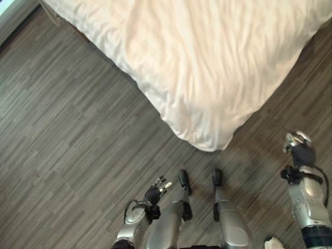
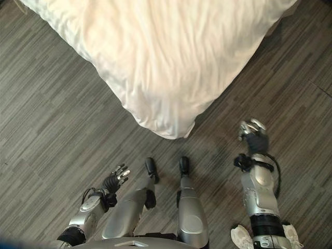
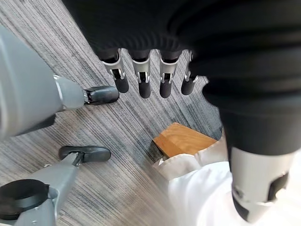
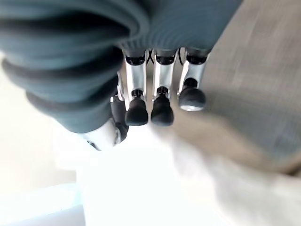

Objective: Making the bed.

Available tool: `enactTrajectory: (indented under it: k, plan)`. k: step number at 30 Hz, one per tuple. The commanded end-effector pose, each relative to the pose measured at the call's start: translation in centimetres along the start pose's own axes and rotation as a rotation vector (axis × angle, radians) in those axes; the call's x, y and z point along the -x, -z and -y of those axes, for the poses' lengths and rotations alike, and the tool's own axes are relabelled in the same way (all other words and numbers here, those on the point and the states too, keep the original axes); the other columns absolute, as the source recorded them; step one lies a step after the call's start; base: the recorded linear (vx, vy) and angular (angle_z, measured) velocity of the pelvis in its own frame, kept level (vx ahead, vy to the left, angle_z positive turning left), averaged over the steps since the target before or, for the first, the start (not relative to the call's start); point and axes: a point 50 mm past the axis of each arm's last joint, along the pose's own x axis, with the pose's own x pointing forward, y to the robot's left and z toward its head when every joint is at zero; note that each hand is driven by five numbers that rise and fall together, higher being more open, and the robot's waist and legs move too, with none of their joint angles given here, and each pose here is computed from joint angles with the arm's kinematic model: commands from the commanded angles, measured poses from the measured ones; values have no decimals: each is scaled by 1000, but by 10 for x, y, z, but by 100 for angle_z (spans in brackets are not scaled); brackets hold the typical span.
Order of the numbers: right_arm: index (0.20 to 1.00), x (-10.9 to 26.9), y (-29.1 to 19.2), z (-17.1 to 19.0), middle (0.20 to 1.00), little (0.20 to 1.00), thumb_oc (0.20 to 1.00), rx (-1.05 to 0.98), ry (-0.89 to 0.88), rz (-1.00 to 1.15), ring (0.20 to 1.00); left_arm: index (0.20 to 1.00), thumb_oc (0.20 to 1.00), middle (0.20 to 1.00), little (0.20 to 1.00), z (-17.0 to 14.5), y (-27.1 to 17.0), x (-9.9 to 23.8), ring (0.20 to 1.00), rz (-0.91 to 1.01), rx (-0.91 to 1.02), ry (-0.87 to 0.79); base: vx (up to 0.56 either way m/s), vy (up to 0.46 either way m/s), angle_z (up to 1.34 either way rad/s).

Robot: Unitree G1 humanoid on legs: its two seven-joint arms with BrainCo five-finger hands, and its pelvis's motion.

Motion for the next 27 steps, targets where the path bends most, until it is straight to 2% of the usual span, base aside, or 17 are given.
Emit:
enactTrajectory:
  k: [1,6,10,14,20,23,27]
  plan:
    - [200,-13,-28,-12,200,200,200,-25,-138,121,200,1000,1000,1000,1000,-6,4,5,1000,-13,-66,19,-10,-14,4]
    - [200,-26,-21,-28,200,200,200,15,-205,74,200,1000,1000,1000,1000,-6,9,6,1000,-32,-76,24,2,-8,3]
    - [200,-53,-28,-38,200,200,200,55,-220,75,200,1000,1000,1000,1000,-2,5,7,1000,-16,-97,65,0,0,0]
    - [200,-84,-22,-35,200,200,200,84,-138,-8,200,1000,1000,1000,1000,6,5,4,1000,-19,-103,98,0,0,0]
    - [200,-106,-6,-26,200,200,200,29,-5,-140,200,1000,1000,1000,1000,16,3,1,1000,-21,-97,140,16,0,2]
    - [200,-98,19,-17,200,200,200,17,58,-256,200,1000,1000,1000,1000,20,1,-3,1000,-21,-105,147,0,0,0]
    - [200,-70,61,8,200,200,200,47,151,-457,200,1000,1000,1000,1000,22,-4,-7,1000,-7,-101,142,0,0,0]
